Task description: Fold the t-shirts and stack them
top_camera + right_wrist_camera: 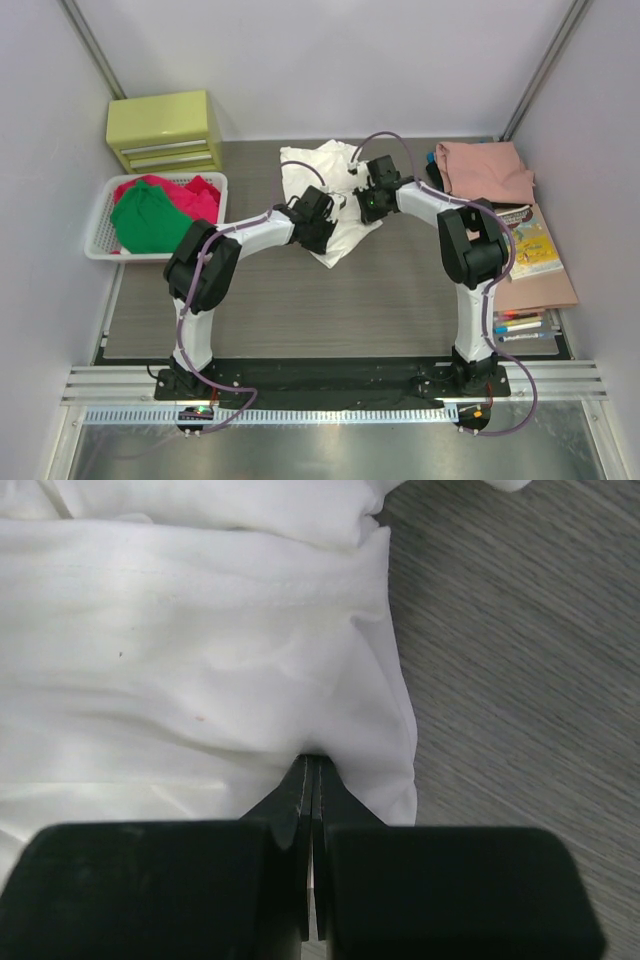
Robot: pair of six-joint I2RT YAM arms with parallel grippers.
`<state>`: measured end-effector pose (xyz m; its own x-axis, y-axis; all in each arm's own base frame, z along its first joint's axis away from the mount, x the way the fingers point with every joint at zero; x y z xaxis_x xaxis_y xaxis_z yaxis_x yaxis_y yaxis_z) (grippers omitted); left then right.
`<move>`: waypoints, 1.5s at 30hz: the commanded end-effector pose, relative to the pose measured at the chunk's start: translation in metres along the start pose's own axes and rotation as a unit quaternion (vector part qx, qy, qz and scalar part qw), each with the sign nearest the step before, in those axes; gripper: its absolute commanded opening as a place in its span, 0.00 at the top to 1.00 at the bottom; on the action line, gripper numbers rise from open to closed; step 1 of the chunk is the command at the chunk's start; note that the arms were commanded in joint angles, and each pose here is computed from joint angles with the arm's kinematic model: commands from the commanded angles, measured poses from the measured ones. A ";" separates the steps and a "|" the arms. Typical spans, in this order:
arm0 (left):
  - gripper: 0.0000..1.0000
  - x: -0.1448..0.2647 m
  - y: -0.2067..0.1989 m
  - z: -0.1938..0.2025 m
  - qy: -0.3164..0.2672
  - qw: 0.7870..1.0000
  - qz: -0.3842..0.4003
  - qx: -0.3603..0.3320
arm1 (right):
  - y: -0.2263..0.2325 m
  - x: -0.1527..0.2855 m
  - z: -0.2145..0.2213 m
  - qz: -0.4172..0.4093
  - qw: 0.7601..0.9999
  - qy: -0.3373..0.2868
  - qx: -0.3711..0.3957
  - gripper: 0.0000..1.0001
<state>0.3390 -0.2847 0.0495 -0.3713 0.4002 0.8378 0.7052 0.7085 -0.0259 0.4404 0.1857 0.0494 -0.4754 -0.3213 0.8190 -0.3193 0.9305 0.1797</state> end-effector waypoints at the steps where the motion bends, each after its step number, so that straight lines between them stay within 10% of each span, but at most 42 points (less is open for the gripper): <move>1: 1.00 0.008 -0.002 0.017 0.031 1.000 0.003 0.000 | -0.022 0.023 0.018 0.035 0.999 0.013 -0.002 0.99; 18: 1.00 0.014 0.001 0.017 0.027 1.000 -0.007 -0.013 | 0.016 0.104 0.033 -0.017 0.999 0.002 0.035 0.99; 45: 1.00 0.021 -0.001 0.022 0.020 1.000 -0.004 -0.018 | 0.018 0.038 -0.043 -0.012 0.999 -0.033 0.002 0.99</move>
<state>0.3269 -0.2722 0.0496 -0.3642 0.3822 0.8493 0.7171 0.6970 -0.0062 0.4629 0.1850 0.0925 -0.5248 -0.2986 0.7971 -0.3136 0.9384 0.1451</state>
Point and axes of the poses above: each gripper's point midway between its finger pads, its own x axis back along the fingers, its own y axis along the line the jaws close on, z = x × y, the point moved 3 cm from there along x, back along the fingers, and after that the axes turned 13 degrees about -x, right-handed, at the moved point
